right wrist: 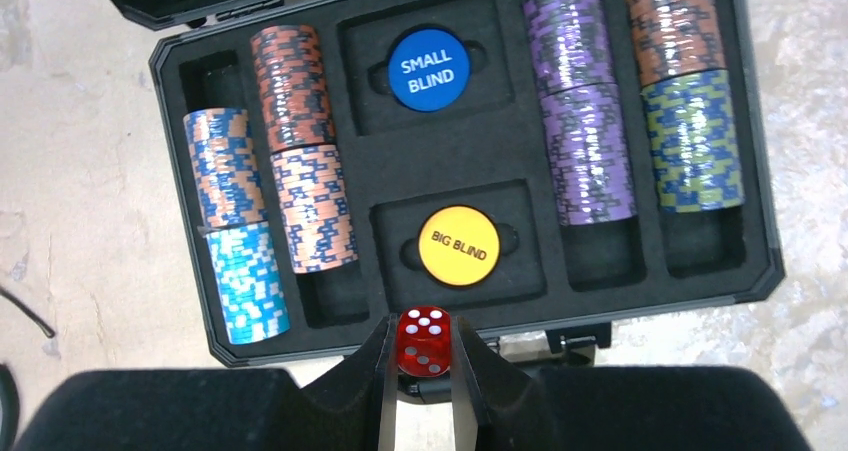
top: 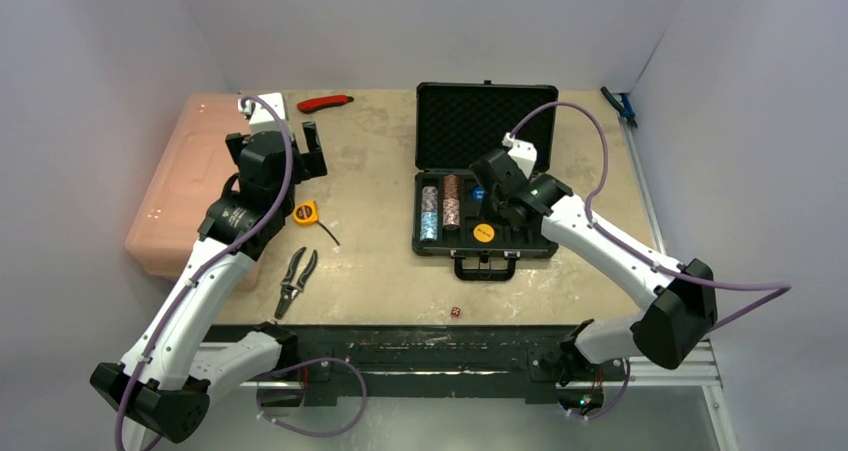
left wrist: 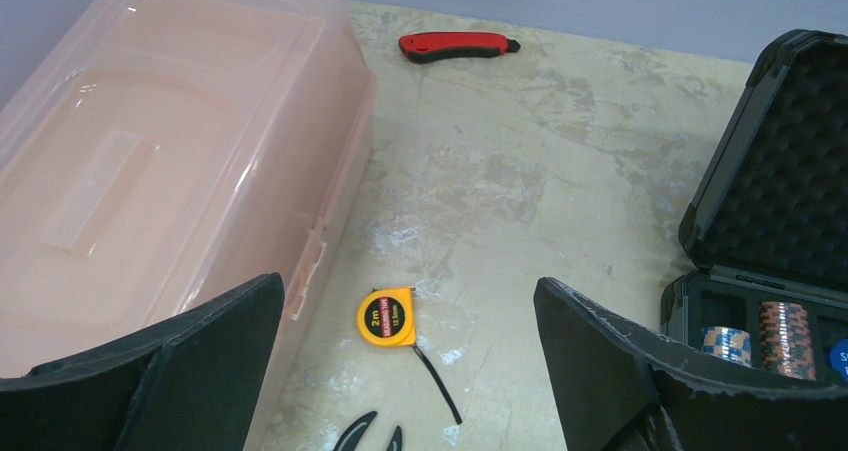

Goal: Pack up texas hold em set

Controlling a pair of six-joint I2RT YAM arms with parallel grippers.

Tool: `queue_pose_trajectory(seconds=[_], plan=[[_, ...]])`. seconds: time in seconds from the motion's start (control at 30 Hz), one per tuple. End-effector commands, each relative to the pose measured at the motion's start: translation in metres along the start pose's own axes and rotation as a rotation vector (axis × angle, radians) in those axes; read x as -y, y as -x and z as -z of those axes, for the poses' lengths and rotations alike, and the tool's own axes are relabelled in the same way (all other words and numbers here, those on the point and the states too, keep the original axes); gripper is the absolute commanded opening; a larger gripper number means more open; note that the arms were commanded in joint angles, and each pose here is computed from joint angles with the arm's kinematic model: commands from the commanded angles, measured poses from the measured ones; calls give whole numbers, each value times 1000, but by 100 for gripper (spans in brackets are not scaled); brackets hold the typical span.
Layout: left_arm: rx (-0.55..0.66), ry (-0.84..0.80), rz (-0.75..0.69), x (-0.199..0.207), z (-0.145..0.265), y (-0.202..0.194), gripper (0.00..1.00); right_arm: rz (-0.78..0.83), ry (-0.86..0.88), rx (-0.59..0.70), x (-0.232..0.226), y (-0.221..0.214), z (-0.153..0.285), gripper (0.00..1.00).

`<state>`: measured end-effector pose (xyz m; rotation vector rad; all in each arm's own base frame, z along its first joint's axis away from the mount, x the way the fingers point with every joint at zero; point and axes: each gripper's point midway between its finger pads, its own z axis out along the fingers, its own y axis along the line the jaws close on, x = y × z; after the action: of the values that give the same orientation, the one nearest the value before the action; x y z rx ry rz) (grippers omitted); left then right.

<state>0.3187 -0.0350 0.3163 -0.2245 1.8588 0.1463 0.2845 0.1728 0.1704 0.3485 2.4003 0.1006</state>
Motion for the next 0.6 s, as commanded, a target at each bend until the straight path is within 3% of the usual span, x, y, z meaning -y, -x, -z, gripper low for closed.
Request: queue_pose_trajectory(seconds=[0.0, 0.57], plan=[[60, 1, 18, -4, 7, 24, 96, 43, 68, -4, -19, 4, -7, 0], [50, -28, 27, 1, 8, 23, 96, 90, 61, -95, -41, -13, -40, 0]])
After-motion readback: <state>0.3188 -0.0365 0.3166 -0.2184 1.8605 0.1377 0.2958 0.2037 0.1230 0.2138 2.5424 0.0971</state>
